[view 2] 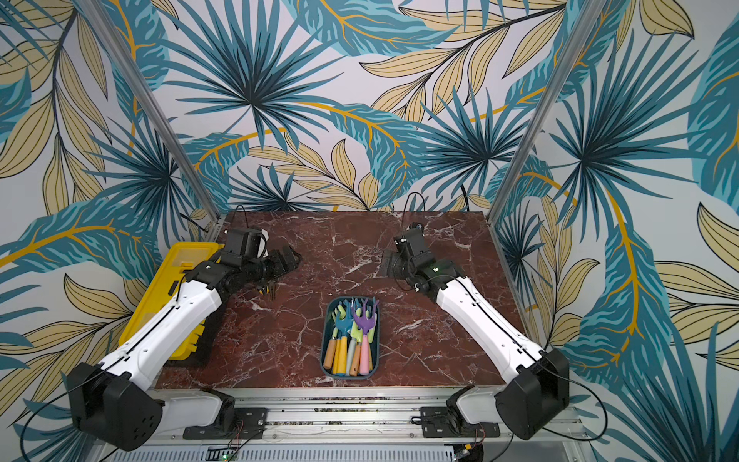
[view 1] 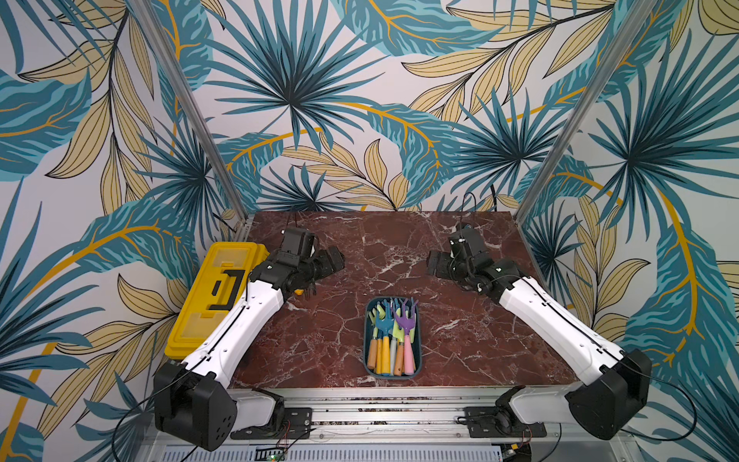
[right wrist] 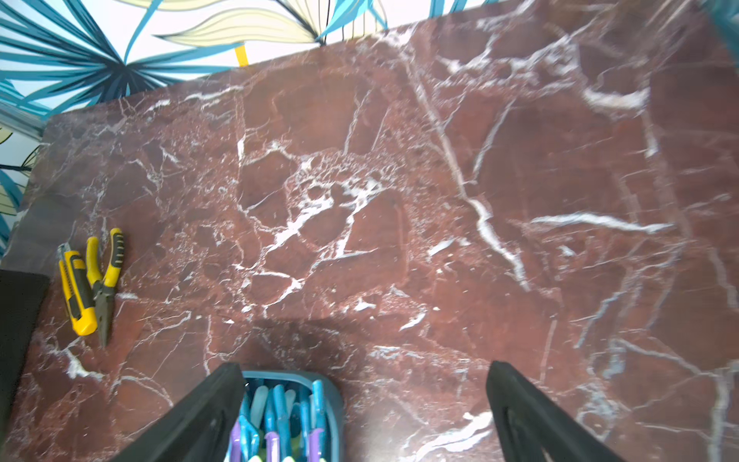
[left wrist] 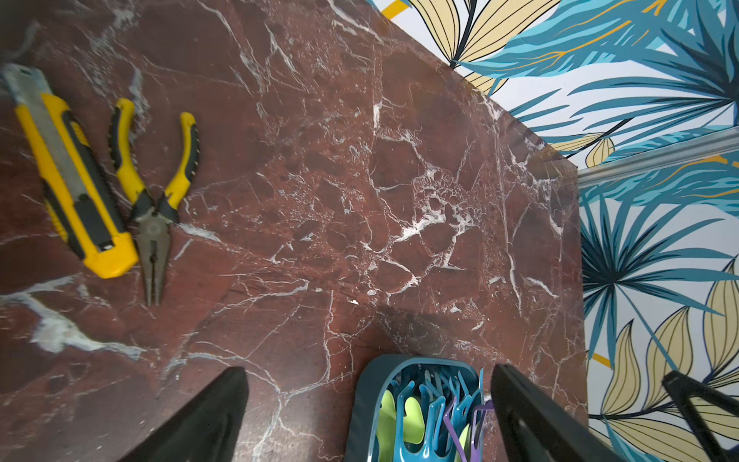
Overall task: Put the rake into the storage box
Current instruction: Reset both arms
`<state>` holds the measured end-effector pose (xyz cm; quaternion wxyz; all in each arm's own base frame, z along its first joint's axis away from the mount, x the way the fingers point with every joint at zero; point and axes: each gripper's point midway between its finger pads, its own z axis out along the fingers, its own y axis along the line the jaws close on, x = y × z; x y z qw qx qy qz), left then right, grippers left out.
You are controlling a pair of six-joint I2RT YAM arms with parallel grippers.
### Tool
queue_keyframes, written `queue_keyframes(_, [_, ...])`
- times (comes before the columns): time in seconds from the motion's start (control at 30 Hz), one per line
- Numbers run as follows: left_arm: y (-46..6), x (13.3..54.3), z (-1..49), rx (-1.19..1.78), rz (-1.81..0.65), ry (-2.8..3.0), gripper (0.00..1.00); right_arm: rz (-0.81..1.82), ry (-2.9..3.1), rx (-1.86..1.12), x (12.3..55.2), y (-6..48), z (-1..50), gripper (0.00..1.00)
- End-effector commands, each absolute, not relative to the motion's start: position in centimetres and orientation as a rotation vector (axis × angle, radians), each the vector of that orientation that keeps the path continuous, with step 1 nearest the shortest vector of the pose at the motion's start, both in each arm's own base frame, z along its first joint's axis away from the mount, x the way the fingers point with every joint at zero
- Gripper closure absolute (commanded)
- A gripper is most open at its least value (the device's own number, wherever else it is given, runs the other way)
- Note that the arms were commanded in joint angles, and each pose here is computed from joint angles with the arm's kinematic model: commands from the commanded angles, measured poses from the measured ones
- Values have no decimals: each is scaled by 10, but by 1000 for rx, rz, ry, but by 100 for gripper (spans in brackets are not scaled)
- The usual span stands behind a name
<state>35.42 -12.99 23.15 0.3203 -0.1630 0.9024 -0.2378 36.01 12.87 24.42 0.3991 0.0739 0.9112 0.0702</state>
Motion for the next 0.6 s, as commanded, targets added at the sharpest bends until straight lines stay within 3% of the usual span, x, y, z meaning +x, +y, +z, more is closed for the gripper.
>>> queue_keyframes(0.0, [-116, 338, 247, -378, -524, 2376, 0, 98, 2251, 154, 350, 110, 258, 1])
queue_keyframes(0.37, [-99, 335, 248, -326, -401, 2326, 0, 35, 2246, 302, 331, 76, 246, 1])
queue_keyframes(0.57, [-84, 339, 230, -218, -267, 2261, 0, -140, 2187, 349, 337, 44, 242, 1])
